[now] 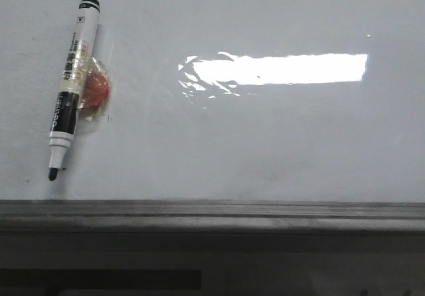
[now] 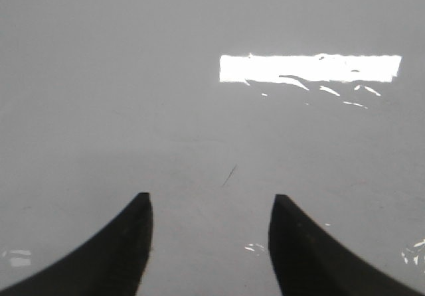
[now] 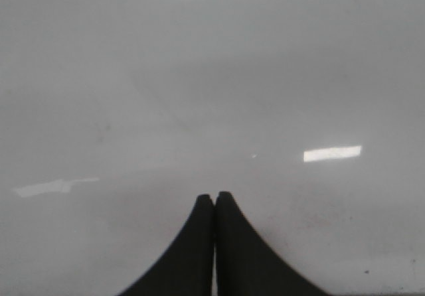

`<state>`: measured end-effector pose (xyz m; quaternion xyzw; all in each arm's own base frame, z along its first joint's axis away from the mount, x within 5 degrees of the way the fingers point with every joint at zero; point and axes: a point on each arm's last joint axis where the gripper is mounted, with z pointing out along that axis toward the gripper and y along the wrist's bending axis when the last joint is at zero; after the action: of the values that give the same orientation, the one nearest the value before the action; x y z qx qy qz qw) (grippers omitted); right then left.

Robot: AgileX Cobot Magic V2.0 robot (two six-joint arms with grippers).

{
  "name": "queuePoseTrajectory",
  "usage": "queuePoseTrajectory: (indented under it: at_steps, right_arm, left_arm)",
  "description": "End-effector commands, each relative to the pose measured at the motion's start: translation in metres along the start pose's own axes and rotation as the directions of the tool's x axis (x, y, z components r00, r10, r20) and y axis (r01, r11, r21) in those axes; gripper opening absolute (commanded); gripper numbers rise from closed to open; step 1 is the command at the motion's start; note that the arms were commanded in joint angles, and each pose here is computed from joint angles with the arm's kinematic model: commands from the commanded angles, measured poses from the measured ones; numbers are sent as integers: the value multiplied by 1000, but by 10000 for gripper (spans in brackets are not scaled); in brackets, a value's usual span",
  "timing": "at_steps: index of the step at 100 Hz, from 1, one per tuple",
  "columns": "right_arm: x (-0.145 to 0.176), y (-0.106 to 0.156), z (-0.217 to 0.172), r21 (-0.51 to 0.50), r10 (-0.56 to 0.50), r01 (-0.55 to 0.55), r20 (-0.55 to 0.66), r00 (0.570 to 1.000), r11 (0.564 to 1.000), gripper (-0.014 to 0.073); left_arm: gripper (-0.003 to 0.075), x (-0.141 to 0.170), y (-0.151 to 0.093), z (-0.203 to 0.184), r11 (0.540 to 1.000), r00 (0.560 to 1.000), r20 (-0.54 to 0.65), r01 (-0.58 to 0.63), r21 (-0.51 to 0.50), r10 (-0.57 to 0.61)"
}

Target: Write number 6 on whiteboard

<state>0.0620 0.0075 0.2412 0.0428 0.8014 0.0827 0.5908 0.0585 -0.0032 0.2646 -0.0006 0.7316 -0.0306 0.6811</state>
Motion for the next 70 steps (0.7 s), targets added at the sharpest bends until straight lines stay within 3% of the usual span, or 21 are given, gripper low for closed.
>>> queuePoseTrajectory:
  at_steps: [1,17,26,40,70]
  right_arm:
    - [-14,2,-2,1,4,-4,67,998,1000,-64]
    - [-16,2,-2,-8,2,-1,84,996,1000,-64]
    - [-16,4,-2,-28,-3,5,80,997,1000,-64]
    - [-16,4,-2,-28,-3,5,78,997,1000,-64]
    - [-16,4,-2,-28,-3,5,81,997,1000,-64]
  left_arm:
    - [472,-19,0,0,999,990,135,39,6,-39]
    - [473,-21,0,1,997,986,150,-72,-8,73]
    - [473,-20,-1,2,997,987,145,-74,8,72]
    - [473,-19,-6,5,996,992,124,-27,85,16]
    - [473,-21,-27,18,945,990,131,-89,315,50]
